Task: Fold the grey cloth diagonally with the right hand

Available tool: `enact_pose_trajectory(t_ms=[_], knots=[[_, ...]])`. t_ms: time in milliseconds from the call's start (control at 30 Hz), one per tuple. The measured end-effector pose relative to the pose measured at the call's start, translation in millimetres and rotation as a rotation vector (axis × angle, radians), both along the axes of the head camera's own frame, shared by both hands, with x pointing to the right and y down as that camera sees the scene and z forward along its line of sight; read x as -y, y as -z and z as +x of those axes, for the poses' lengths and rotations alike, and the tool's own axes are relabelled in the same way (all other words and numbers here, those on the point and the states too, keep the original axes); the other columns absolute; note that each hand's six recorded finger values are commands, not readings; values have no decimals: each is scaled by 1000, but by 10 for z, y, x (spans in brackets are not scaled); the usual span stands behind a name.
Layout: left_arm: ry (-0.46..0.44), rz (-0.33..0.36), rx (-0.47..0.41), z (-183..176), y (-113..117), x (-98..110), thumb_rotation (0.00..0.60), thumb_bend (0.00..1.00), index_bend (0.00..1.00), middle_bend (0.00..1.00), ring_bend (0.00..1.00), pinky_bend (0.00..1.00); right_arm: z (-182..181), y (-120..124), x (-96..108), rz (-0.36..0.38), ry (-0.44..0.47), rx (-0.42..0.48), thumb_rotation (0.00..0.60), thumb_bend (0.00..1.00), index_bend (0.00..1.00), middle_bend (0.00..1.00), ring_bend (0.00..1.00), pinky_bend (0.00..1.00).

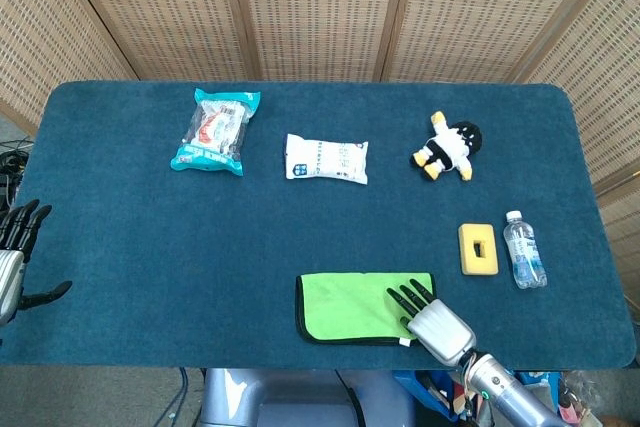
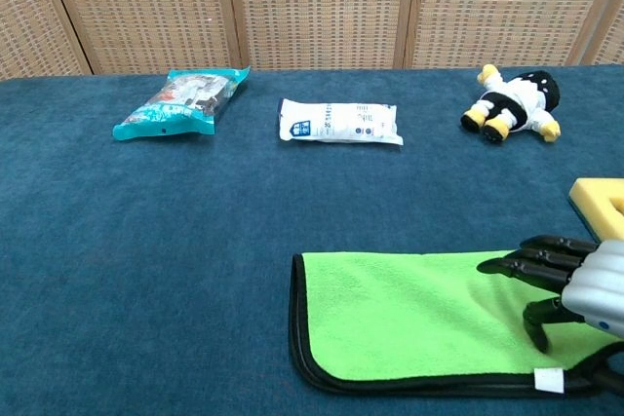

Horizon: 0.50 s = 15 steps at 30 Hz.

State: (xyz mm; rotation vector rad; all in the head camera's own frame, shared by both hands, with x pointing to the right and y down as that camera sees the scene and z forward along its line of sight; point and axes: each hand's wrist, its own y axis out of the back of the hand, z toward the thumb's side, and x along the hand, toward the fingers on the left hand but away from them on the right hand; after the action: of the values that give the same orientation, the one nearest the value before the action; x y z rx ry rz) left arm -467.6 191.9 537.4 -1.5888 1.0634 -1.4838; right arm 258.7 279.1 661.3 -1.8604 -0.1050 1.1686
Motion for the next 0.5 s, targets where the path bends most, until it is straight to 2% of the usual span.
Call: enact_pose_trajectory(t_ms=[100, 333, 500], knots=[[2, 0, 0, -2, 3, 1, 600, 147, 0, 0, 0, 0, 10, 9, -12, -11, 5, -2, 600, 275, 0, 0, 0, 0], [1, -1, 0, -1, 1, 0, 600, 147, 0, 0, 0, 0, 29, 140, 8, 5, 3, 7, 600, 269, 0, 0, 0, 0], [0, 2, -1, -2, 11, -7, 600, 147, 0, 0, 0, 0, 130, 321, 129, 60, -21, 12, 600, 239, 0, 0, 0, 0]])
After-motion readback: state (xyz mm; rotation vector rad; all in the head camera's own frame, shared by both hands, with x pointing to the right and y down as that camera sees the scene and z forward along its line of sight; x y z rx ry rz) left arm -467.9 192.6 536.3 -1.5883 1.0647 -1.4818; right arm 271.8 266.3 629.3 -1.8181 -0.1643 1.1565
